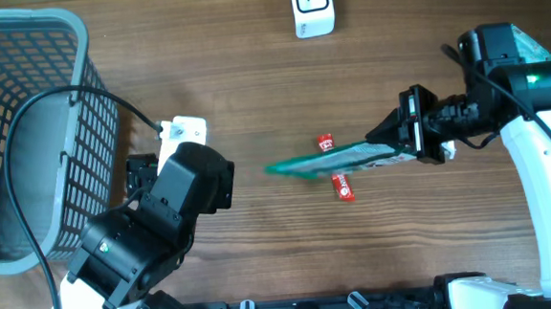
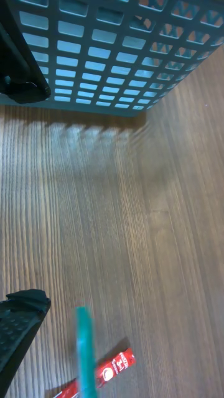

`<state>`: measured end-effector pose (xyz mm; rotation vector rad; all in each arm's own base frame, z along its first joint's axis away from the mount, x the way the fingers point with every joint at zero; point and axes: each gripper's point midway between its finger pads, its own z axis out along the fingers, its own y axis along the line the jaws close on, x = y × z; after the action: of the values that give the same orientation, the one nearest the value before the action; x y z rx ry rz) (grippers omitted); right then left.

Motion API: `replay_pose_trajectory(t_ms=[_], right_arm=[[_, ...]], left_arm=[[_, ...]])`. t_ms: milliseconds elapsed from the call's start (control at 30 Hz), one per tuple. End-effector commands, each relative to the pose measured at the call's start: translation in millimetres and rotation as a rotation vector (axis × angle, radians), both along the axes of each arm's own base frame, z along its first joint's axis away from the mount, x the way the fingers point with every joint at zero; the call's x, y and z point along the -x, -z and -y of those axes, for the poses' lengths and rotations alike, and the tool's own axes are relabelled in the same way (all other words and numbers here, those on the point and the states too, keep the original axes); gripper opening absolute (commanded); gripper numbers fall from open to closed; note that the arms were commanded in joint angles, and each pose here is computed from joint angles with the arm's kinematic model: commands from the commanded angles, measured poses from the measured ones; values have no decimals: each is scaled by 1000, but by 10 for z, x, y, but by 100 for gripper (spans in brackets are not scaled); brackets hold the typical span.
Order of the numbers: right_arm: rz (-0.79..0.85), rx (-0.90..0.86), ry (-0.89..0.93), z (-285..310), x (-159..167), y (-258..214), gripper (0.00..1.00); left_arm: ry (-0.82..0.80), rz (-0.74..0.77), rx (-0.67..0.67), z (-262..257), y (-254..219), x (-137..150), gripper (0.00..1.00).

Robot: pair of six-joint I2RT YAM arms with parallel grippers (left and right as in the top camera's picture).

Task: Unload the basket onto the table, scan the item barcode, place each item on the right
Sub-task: 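Release the glove pack flat on the table and raise the right gripper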

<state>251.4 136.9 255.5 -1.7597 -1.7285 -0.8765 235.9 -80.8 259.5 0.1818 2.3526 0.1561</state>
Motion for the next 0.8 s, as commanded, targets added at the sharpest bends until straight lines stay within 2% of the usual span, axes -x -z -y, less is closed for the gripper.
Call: replay_pose_trajectory(t_ms=[0,100,233,500,533,567,600,700,767], right_arm=[[-36,-10,99,137,-74,-24,4],[-86,99,230,408,-189,136,4],[-122,165,279,548,-283,293,4],[-138,266,170,682,-552,816,6],[-91,302,117,728,-605,895,13],[-34,329,76,765,-694,955,27],[34,347,29,787,-789,994,34],[257,383,-89,814,-1088,1005,49],[407,415,-159,828,-1267,953,63]], left_arm=[[-13,5,16,1,-16,-6,100],[-13,5,16,1,-16,-6,100],[-13,5,16,1,-16,-6,100],[-13,5,16,1,-16,-6,100],[-13,5,16,1,-16,-6,100],[-13,5,16,1,-16,-6,100],[-13,5,16,1,-16,-6,100],[-13,5,16,1,-16,-6,100],[-13,5,16,1,-16,-6,100]])
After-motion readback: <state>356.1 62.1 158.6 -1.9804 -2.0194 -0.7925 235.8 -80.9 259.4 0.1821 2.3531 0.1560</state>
